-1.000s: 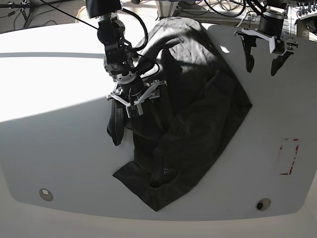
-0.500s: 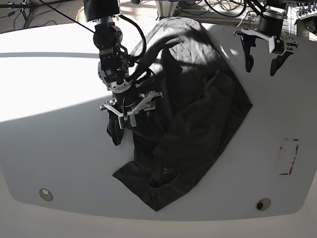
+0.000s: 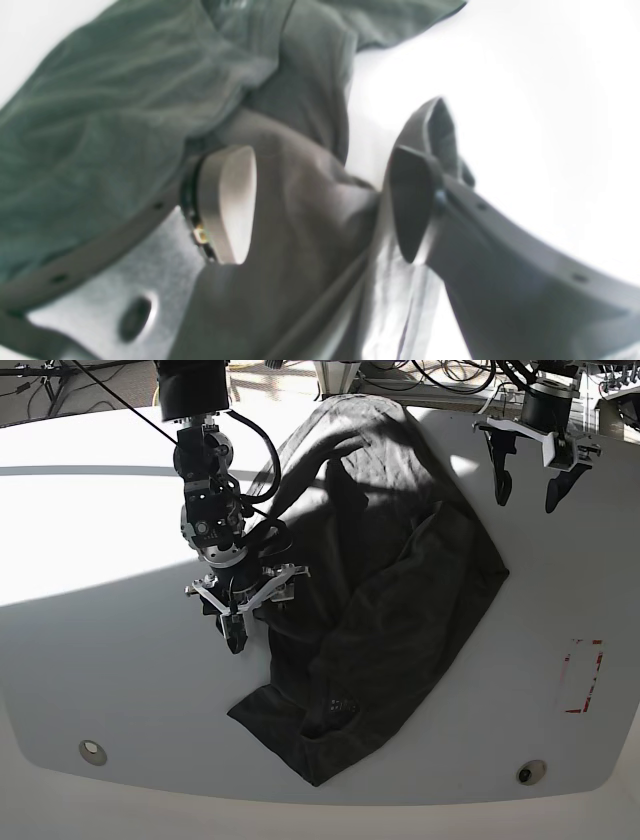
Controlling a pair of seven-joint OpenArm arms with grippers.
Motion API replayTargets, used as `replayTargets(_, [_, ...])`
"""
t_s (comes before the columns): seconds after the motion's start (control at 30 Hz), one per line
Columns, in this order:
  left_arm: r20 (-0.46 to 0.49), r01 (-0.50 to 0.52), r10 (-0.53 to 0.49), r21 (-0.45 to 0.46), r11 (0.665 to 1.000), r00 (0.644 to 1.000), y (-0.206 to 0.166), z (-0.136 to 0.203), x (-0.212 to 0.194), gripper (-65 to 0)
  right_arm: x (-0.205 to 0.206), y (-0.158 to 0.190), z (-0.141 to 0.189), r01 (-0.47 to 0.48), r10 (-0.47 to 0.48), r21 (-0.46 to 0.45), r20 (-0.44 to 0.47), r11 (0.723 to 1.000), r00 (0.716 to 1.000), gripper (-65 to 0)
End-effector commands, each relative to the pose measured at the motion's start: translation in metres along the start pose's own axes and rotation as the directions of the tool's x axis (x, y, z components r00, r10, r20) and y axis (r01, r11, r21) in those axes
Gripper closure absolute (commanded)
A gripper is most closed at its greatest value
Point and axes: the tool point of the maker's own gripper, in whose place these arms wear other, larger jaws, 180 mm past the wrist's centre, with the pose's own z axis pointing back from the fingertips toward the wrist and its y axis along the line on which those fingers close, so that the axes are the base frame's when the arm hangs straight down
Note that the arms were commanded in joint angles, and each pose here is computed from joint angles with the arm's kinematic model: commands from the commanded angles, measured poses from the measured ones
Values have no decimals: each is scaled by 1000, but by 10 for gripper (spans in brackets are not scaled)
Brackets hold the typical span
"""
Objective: Fold the T-shirt properly
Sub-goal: 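Reach the right gripper down and pinch the T-shirt's edge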
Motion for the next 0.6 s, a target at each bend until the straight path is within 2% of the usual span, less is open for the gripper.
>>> replayTargets(0.0, [43, 4, -4, -3, 1000, 999, 0, 2, 12, -409, 21, -4, -3, -22, 22, -6, 55, 1000, 998, -405])
replayTargets(0.2, [43, 6, -6, -4, 1000, 999, 0, 1, 11, -411, 16, 1, -6, -68, 68, -6, 29, 998, 997, -404])
replayTargets(0.57, [36, 6, -5, -6, 1000, 999, 0, 1, 10, -411, 9, -8, -19, -53, 53, -17, 3, 998, 999, -402])
